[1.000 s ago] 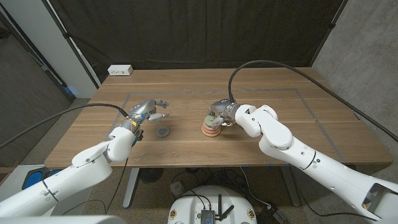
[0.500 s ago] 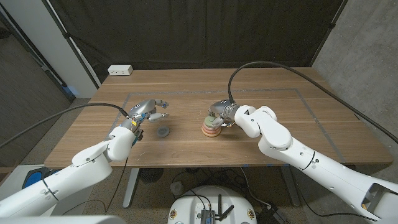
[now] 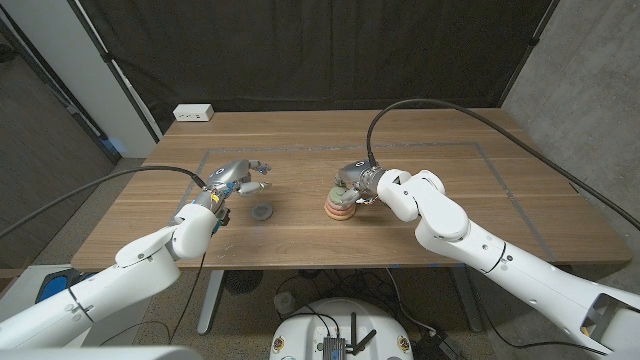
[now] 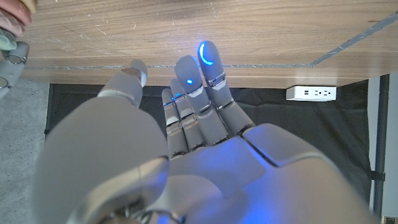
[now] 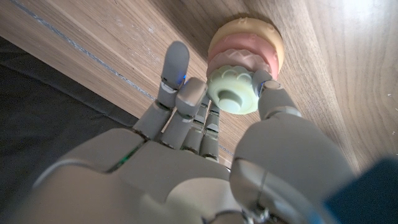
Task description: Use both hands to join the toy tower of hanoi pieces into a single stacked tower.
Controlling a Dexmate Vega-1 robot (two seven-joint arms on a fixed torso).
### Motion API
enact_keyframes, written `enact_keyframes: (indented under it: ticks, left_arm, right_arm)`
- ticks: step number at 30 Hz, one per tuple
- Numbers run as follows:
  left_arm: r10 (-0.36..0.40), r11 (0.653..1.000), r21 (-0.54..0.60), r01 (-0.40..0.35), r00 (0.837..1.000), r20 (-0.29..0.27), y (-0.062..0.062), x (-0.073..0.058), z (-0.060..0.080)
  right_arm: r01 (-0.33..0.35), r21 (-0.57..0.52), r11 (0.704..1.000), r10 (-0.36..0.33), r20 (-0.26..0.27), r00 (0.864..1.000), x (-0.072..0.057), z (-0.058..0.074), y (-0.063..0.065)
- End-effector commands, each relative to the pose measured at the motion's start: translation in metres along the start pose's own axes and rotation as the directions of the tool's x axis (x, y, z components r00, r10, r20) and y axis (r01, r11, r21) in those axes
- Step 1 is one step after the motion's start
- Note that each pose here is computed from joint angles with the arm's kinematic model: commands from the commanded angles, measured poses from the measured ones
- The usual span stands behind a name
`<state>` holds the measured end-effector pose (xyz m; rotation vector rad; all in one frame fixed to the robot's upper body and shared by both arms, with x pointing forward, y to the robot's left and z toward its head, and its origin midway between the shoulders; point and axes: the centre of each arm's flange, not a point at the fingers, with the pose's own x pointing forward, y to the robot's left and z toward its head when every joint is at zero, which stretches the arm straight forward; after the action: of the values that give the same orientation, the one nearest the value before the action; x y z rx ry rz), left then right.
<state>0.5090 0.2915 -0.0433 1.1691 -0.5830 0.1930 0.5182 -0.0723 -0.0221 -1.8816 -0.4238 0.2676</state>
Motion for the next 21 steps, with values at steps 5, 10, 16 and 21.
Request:
enact_keyframes:
  ticks: [5,10,16,21]
  left_arm:
    - [0.005,1.000,-0.001,-0.005,1.000,0.003,0.0013,0.0029,-0.0026]
    - [0.007,1.000,-0.002,-0.007,1.000,0.005,0.0018,0.0031,-0.0022]
    - [0.009,1.000,-0.002,-0.009,1.000,0.003,0.0023,0.0026,-0.0025]
    - [0.007,1.000,-0.004,-0.007,1.000,0.003,0.0017,0.0024,-0.0028]
  right_arm:
    - [-0.033,-0.004,0.999,0.033,0.006,0.999,0.0018,-0.0016,0.0020]
    - [-0.037,-0.015,0.999,0.037,0.010,0.999,0.0021,-0.0010,0.0020]
    - [-0.042,-0.026,0.999,0.042,0.003,0.999,0.0019,-0.0007,0.0016]
    - [-0.041,-0.028,0.999,0.041,0.003,0.999,0.0018,-0.0005,0.0016]
